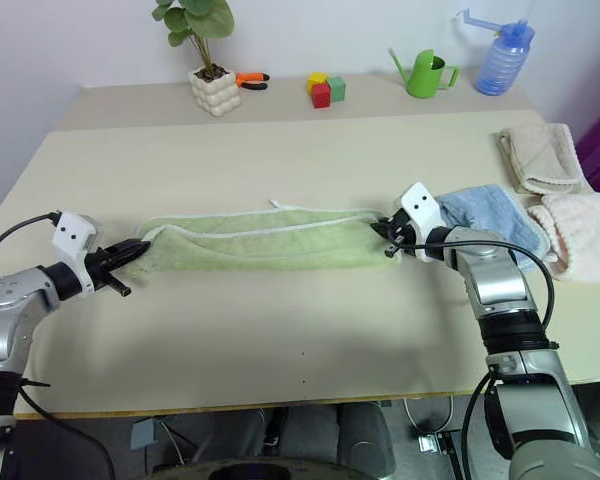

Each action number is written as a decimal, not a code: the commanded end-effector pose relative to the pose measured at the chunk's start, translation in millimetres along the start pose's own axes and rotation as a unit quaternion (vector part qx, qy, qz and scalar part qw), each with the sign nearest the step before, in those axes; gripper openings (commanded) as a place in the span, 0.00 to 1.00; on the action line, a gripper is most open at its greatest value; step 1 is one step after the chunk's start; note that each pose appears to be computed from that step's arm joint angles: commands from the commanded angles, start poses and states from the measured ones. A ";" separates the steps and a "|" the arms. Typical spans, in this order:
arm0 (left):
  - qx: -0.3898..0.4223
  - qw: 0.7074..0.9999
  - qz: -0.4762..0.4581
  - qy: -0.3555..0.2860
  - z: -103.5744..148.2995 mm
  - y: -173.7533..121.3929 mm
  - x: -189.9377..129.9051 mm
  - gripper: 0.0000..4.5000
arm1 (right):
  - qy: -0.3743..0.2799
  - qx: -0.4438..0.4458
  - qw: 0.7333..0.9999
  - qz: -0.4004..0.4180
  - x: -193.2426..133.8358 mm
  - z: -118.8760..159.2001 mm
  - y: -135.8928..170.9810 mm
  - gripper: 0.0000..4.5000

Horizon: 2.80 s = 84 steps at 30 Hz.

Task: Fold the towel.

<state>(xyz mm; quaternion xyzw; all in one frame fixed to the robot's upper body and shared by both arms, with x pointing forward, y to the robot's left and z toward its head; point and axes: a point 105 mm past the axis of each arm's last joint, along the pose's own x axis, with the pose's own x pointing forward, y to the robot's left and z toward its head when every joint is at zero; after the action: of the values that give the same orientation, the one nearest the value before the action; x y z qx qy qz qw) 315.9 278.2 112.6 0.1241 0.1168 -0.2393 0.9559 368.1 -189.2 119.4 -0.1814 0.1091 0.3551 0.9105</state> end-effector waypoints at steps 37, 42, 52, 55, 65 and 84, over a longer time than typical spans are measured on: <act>-0.021 0.999 0.033 -0.009 9.7 40.8 30.9 0.00 | -0.045 -0.030 0.996 -0.065 -2.5 18.4 -34.2 0.00; -0.047 0.998 0.037 -0.006 2.8 41.4 27.9 0.30 | -0.047 -0.027 0.996 -0.070 -2.8 18.2 -34.2 0.30; -0.088 0.988 0.107 -0.066 13.0 49.1 -8.9 0.77 | -0.105 0.052 0.984 -0.132 -51.0 46.8 -42.5 0.75; -0.102 0.985 0.119 -0.079 15.4 48.1 -18.2 0.77 | -0.127 0.113 0.977 -0.129 -62.0 53.5 -35.5 0.75; 0.006 0.986 -0.121 -0.112 71.1 -81.4 22.1 0.77 | -0.058 0.340 0.938 -0.043 -75.3 1.2 58.1 0.75; 0.012 0.956 -0.269 -0.114 75.4 -157.4 33.6 0.77 | -0.052 0.543 0.814 -0.200 -29.4 -27.2 37.7 0.75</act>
<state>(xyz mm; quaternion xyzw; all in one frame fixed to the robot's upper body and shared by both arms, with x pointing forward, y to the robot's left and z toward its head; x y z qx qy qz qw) 283.6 109.1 134.4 0.0694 0.0571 -0.4952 0.8641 315.7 -177.9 100.4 0.3337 0.1983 0.1009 0.9160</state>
